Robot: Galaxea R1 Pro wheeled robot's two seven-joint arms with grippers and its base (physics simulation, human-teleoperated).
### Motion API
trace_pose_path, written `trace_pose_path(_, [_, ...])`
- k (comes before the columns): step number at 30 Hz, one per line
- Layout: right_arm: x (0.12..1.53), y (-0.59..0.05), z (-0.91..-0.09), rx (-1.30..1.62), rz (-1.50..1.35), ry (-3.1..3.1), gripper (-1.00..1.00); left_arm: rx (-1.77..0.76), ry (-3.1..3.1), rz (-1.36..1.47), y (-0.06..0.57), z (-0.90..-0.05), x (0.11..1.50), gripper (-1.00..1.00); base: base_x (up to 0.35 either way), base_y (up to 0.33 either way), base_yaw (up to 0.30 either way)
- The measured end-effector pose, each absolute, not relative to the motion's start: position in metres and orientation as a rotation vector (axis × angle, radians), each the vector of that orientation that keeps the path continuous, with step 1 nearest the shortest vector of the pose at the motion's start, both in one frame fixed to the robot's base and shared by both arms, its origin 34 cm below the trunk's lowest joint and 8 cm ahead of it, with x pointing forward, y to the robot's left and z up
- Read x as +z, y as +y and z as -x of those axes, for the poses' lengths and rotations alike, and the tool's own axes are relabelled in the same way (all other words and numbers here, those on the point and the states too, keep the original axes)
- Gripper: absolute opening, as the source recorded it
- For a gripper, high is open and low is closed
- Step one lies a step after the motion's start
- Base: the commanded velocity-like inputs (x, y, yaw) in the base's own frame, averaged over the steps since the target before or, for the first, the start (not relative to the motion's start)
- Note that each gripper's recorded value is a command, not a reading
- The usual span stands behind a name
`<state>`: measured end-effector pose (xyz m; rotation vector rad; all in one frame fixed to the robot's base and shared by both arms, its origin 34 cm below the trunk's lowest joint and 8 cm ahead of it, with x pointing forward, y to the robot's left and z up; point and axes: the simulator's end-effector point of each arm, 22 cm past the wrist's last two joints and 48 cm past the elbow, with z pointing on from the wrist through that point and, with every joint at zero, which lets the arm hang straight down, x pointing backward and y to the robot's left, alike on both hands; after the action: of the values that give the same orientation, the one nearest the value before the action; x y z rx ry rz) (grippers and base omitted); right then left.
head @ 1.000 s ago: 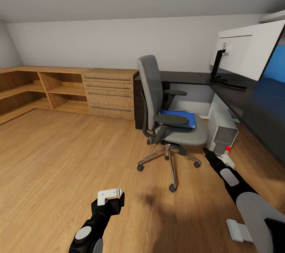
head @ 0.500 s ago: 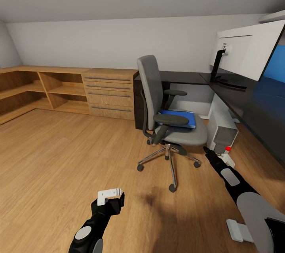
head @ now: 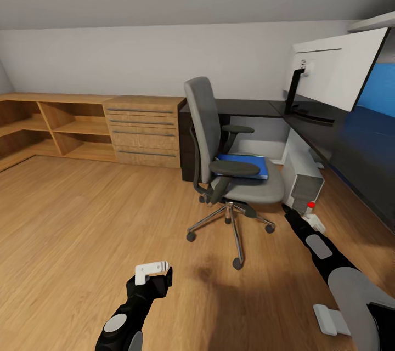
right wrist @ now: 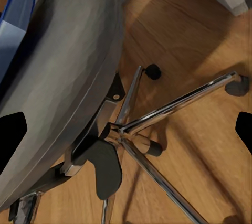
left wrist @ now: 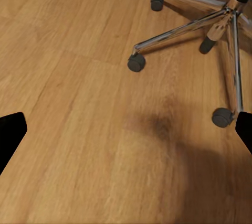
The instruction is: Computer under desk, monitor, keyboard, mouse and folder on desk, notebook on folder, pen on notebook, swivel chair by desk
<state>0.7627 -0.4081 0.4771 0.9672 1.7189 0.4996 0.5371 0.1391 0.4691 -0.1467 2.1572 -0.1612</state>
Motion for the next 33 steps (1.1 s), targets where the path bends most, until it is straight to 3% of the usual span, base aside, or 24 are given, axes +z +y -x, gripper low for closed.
trace_pose_path(13, [0.4763, -0.4082, -0.7622, 0.499, -0.968, 1.720, 1.00, -0.160, 2.157, 0.148, 0.1396, -0.5371, 0.4690, 1.00, 0.010, 0.001, -0.007])
trace_pose_path(33, [0.4777, -0.4144, -0.7613, 0.489, -0.970, 1.716, 1.00, -0.160, 2.157, 0.148, 0.1396, -0.5371, 0.4693, 1.00, 0.155, 0.000, 0.000])
